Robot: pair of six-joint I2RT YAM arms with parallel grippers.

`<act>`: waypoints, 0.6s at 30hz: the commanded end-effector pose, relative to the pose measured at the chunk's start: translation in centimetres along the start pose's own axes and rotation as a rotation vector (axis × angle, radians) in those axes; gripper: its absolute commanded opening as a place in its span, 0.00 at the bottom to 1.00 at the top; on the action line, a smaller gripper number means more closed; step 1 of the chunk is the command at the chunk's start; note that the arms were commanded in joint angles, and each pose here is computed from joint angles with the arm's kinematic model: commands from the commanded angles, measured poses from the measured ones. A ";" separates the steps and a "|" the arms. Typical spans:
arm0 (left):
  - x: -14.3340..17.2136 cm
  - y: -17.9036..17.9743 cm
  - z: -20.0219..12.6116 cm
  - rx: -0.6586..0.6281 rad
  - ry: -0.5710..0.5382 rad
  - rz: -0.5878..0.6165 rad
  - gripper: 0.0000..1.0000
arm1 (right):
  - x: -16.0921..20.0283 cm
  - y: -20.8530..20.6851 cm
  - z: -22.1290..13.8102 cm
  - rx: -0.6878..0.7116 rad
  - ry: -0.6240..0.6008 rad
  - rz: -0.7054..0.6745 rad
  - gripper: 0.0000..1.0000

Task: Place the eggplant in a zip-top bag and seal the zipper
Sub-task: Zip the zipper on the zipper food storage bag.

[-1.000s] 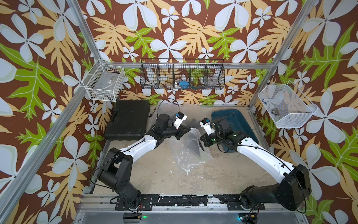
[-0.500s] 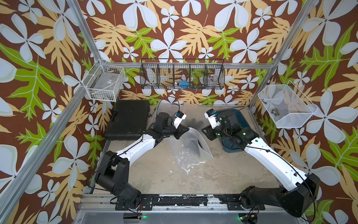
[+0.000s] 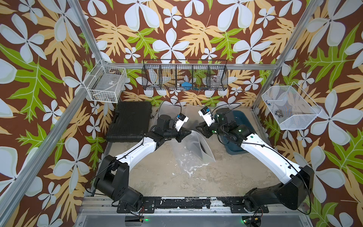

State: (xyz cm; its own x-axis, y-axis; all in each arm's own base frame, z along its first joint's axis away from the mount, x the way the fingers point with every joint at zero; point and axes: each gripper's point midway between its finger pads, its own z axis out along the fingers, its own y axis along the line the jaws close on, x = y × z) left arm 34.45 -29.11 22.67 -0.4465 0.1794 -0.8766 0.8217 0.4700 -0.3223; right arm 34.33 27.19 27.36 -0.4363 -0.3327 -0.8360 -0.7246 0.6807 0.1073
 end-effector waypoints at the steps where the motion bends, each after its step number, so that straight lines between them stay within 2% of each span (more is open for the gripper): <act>1: -0.2 -0.5 -0.2 0.018 -0.003 0.007 0.00 | -0.1 0.8 0.5 -0.044 -0.009 -0.027 0.36; 14: -0.5 -0.8 -0.1 0.043 -0.010 -0.002 0.00 | 1.1 1.3 2.5 -0.072 0.025 -0.025 0.30; 18: -0.4 -0.7 -0.1 0.038 -0.009 0.000 0.00 | 1.7 1.4 2.8 -0.073 0.044 -0.031 0.22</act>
State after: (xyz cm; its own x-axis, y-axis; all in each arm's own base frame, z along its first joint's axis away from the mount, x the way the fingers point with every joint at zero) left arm 34.04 -29.33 22.84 -0.4565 0.1749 -0.8724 0.8262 0.4472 -0.3427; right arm 34.12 29.03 24.39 -0.4567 -0.3793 -0.8047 -0.7591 0.6379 0.1302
